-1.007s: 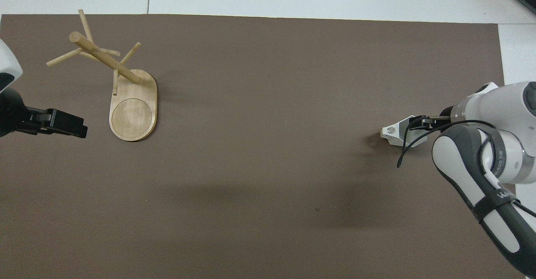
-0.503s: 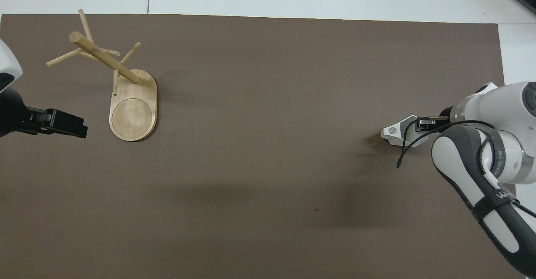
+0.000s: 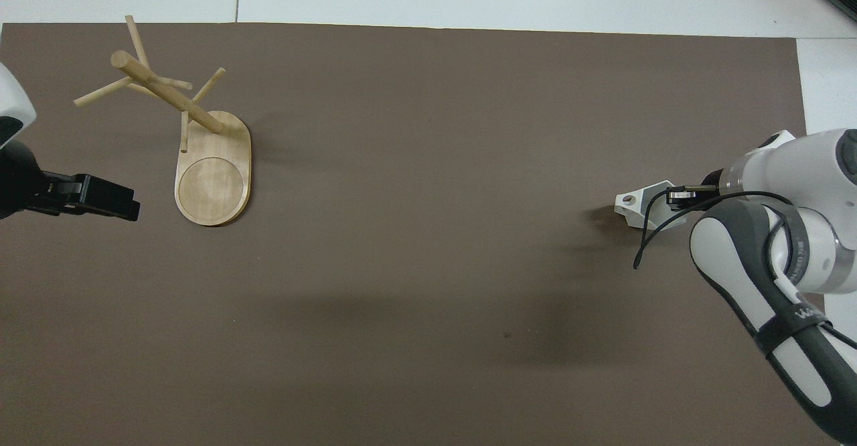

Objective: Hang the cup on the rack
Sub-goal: 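Close the right gripper on the white mug's rim, then lift the mug and carry it toward the wooden mug tree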

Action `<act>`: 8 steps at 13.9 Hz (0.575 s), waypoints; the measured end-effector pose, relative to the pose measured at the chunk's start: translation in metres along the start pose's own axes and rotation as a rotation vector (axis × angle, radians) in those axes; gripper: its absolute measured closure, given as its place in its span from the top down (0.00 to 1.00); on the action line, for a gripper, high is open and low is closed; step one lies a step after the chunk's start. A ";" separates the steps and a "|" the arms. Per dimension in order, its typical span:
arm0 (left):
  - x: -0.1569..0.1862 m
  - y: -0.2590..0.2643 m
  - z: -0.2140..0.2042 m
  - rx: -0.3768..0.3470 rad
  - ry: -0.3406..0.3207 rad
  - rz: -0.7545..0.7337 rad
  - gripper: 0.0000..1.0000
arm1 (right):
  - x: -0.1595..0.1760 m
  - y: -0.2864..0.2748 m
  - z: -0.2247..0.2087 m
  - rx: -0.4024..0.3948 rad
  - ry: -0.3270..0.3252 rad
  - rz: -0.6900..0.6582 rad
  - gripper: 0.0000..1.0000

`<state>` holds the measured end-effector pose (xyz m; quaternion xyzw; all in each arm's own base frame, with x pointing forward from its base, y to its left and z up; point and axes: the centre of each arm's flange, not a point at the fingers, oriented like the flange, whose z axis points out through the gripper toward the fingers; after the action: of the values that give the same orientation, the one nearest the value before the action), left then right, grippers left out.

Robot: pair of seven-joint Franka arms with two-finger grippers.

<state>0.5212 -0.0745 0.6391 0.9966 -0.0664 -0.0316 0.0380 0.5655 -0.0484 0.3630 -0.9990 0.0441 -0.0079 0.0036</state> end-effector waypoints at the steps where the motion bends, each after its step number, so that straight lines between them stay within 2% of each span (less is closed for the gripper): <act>1: 0.000 0.000 0.000 0.000 0.000 0.000 1.00 | 0.000 0.000 -0.001 0.000 -0.012 0.000 0.06; 5: 0.000 0.000 0.000 0.000 0.000 0.000 1.00 | 0.013 -0.003 -0.045 0.000 -0.043 -0.006 0.06; 8: 0.000 0.000 0.000 0.000 0.000 0.000 1.00 | 0.023 -0.031 -0.111 0.008 -0.009 -0.051 0.06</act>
<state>0.5212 -0.0745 0.6391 0.9966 -0.0664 -0.0316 0.0380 0.5891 -0.0201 0.4746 -0.9998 0.0188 -0.0036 0.0074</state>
